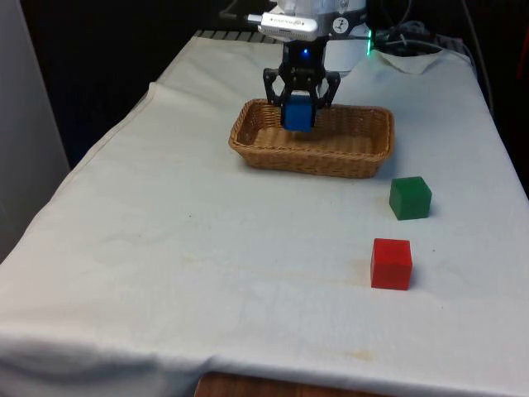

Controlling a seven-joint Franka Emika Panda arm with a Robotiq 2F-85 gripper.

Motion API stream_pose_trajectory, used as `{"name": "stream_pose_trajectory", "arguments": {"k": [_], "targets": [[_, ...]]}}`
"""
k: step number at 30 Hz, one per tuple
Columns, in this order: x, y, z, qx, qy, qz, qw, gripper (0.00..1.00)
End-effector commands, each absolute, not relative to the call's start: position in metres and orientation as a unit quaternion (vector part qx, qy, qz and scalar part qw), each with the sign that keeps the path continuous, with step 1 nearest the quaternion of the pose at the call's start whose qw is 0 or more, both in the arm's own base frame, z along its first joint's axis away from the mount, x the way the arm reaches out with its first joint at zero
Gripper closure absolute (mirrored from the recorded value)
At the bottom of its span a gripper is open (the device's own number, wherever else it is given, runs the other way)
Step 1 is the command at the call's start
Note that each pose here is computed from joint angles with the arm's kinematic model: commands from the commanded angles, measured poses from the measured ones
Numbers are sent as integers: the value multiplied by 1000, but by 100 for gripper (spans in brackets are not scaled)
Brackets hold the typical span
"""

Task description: Pick up exactly two blocks and place them into the basket.

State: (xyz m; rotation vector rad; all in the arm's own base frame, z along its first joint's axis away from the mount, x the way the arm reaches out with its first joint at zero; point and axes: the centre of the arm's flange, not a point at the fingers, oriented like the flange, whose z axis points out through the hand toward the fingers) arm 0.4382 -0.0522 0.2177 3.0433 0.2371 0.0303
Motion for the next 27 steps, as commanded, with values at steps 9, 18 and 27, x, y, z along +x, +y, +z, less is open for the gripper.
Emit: {"name": "stream_pose_trajectory", "arguments": {"k": [9,18,27], "targets": [[435,-54,211,995,85,23,44,53],[436,-55,210,995,87,24,45,0],[439,-55,224,995,84,28,45,0]]}}
